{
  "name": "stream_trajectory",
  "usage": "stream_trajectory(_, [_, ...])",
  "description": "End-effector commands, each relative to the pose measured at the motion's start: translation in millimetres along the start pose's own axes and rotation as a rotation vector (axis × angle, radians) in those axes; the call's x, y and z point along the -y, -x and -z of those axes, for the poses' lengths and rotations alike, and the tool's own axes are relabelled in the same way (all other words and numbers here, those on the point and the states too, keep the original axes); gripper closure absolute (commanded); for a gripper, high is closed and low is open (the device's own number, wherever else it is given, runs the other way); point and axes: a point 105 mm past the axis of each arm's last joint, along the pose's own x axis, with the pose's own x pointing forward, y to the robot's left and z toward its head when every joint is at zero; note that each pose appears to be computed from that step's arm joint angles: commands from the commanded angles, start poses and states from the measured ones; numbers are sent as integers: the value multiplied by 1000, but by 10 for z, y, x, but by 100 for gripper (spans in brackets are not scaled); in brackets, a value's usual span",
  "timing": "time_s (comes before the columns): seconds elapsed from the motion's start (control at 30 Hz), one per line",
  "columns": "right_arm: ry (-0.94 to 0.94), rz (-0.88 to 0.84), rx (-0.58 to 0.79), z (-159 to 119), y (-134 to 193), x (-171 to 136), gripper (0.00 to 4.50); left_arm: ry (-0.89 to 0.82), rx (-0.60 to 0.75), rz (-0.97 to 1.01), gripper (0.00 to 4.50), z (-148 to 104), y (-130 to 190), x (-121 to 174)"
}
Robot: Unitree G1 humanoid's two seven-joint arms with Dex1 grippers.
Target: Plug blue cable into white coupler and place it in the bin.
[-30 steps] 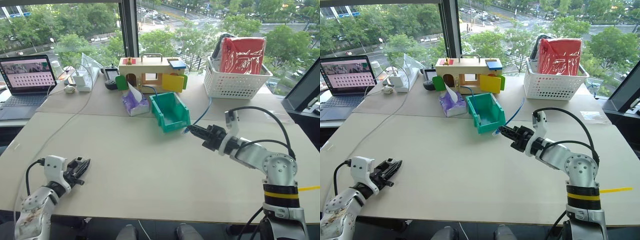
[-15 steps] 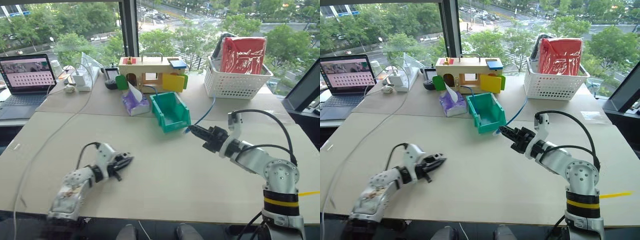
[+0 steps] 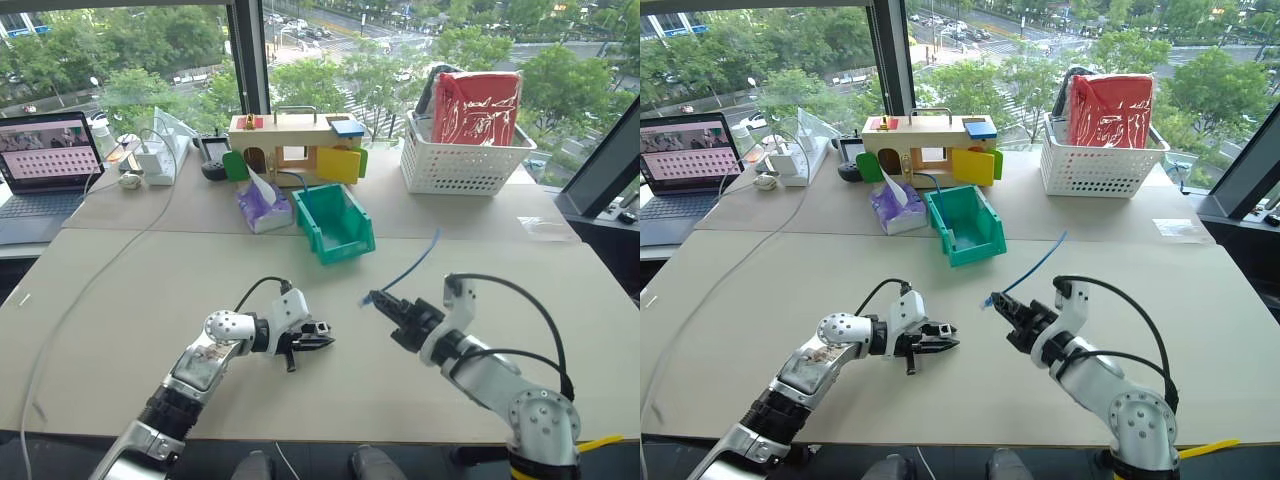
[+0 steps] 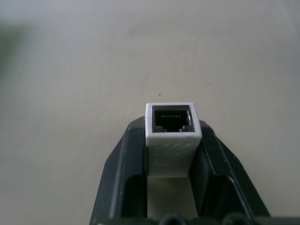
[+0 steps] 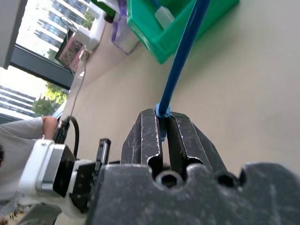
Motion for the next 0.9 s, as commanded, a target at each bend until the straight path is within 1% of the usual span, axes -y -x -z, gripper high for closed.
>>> stream_trajectory(0.03, [-26,-44,42,-9,39,-174,450,29,-68,26,381,88,-118,38])
stream_trajectory(0.13, [-102,-63,42,45,36,-195,450,36,-109,18,381,103,-172,8])
stream_trajectory(0.27, [-103,-77,57,-6,30,-206,450,85,-106,21,381,55,-290,64])
stream_trajectory(0.37, [-104,-95,39,0,25,-222,450,90,-119,10,381,49,-346,78])
stream_trajectory(0.67, [-113,-80,41,-59,-103,-126,450,114,-134,12,381,44,-365,130])
stream_trajectory(0.9, [-101,-54,-11,49,-144,-65,450,116,-132,-5,381,42,-360,122])
